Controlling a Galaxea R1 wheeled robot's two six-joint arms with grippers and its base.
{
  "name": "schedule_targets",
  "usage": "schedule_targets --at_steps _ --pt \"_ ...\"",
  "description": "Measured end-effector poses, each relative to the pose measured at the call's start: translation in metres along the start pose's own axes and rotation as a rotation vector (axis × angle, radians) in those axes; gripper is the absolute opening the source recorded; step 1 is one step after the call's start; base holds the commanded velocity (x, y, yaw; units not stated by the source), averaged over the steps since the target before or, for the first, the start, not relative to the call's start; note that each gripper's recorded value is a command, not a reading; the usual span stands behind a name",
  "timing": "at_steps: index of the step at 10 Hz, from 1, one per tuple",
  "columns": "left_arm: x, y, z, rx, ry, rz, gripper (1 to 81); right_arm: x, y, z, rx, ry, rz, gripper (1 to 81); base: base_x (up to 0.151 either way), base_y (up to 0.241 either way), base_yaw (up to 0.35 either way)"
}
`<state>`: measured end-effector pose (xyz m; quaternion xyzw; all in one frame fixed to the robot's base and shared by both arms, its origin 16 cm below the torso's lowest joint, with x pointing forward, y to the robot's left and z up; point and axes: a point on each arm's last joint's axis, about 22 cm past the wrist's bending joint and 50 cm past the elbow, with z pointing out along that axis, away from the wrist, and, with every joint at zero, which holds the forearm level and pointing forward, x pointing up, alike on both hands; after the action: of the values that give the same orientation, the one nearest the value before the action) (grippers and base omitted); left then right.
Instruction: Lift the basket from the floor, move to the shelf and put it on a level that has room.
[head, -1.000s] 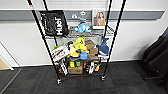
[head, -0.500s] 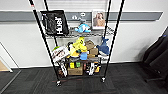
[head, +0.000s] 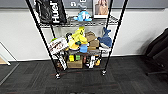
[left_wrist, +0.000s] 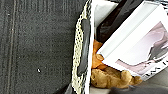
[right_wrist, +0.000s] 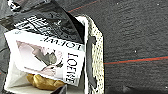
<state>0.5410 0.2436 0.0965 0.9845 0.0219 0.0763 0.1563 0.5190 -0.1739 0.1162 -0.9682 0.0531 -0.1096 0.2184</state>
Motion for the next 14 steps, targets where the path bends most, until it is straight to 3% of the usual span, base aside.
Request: schedule_targets --at_steps 4,10,14 --pt "-0.01 -0.012 0.047 -0.002 -0.046 -0.006 81.1 -0.015 0.014 0.045 0.005 -0.029 0.011 81.1 0.0 0.0 0.0" --pt "0.047 -0.029 0.075 0.017 0.045 0.023 81.1 0.014 0.005 0.09 0.046 0.03 -0.003 81.1 0.0 0.0 0.0" --pt "0.047 -0.031 0.098 0.011 0.075 0.036 81.1 0.018 0.004 0.114 0.062 0.066 -0.014 81.1 0.0 0.0 0.0"
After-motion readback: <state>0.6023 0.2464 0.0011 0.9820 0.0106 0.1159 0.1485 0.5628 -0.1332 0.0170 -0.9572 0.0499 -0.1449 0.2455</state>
